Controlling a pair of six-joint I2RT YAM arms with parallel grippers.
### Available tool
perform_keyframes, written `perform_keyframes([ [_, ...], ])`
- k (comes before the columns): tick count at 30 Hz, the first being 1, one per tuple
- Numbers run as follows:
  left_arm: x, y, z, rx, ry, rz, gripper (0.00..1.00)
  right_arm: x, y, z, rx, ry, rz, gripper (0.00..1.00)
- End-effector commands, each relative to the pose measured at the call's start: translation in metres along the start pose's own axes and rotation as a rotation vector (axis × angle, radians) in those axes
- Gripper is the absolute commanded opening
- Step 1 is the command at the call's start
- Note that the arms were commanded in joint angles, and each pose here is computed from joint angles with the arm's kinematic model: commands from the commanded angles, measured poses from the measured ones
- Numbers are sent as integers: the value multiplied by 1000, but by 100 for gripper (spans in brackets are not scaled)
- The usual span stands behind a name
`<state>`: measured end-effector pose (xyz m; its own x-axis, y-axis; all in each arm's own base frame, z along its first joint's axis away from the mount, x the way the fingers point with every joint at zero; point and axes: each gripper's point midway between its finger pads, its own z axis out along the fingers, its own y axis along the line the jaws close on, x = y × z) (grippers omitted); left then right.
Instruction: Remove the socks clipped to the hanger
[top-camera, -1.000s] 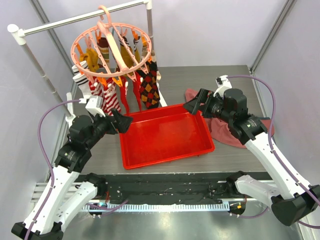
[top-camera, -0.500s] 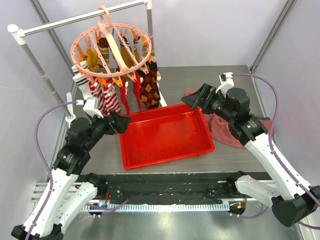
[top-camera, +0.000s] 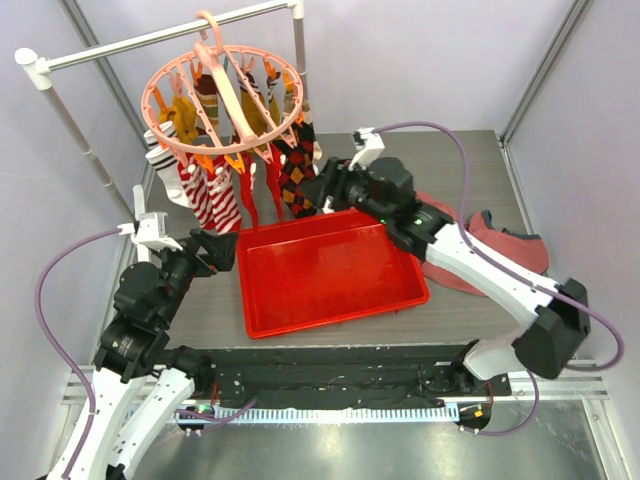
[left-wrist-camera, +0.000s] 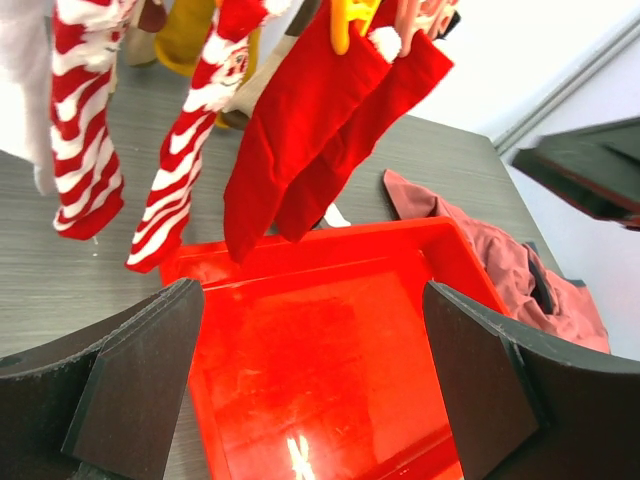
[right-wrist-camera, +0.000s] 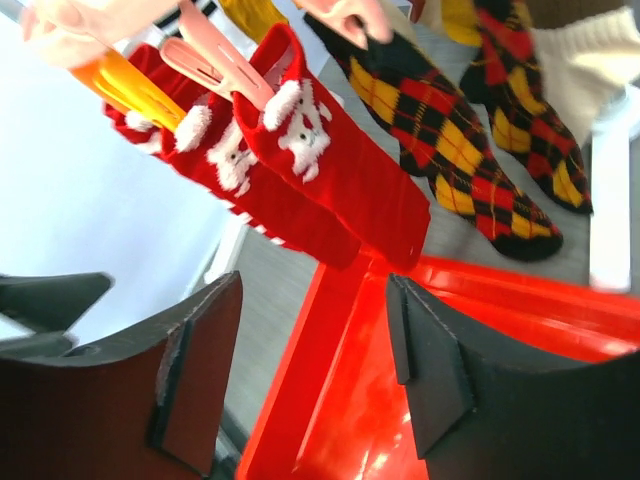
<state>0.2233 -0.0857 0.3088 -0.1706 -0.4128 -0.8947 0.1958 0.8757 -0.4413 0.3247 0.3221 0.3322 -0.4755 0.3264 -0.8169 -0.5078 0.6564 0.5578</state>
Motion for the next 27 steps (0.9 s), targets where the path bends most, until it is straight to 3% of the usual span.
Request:
perform_keyframes([
  [1,-11,3,1,-13,-56,10,96,-39,28,27,-33,-180,-104,65],
  [11,-5,-3,6,16,-24,10,97,12,37,83,-17,-158,-225,63],
  [15,-2,-6,8,31,-9,12,97,17,27,96,49,-182,-220,57],
  [18,-1,-6,9,34,-2,13,97,16,27,101,52,-202,-214,47],
  [21,0,-6,9,36,-1,13,97,15,36,100,27,-199,-217,19],
  [22,0,-7,9,39,2,13,97,12,42,96,16,-203,-214,3],
  [27,2,-10,10,57,11,13,96,0,76,73,-87,-210,-196,1],
])
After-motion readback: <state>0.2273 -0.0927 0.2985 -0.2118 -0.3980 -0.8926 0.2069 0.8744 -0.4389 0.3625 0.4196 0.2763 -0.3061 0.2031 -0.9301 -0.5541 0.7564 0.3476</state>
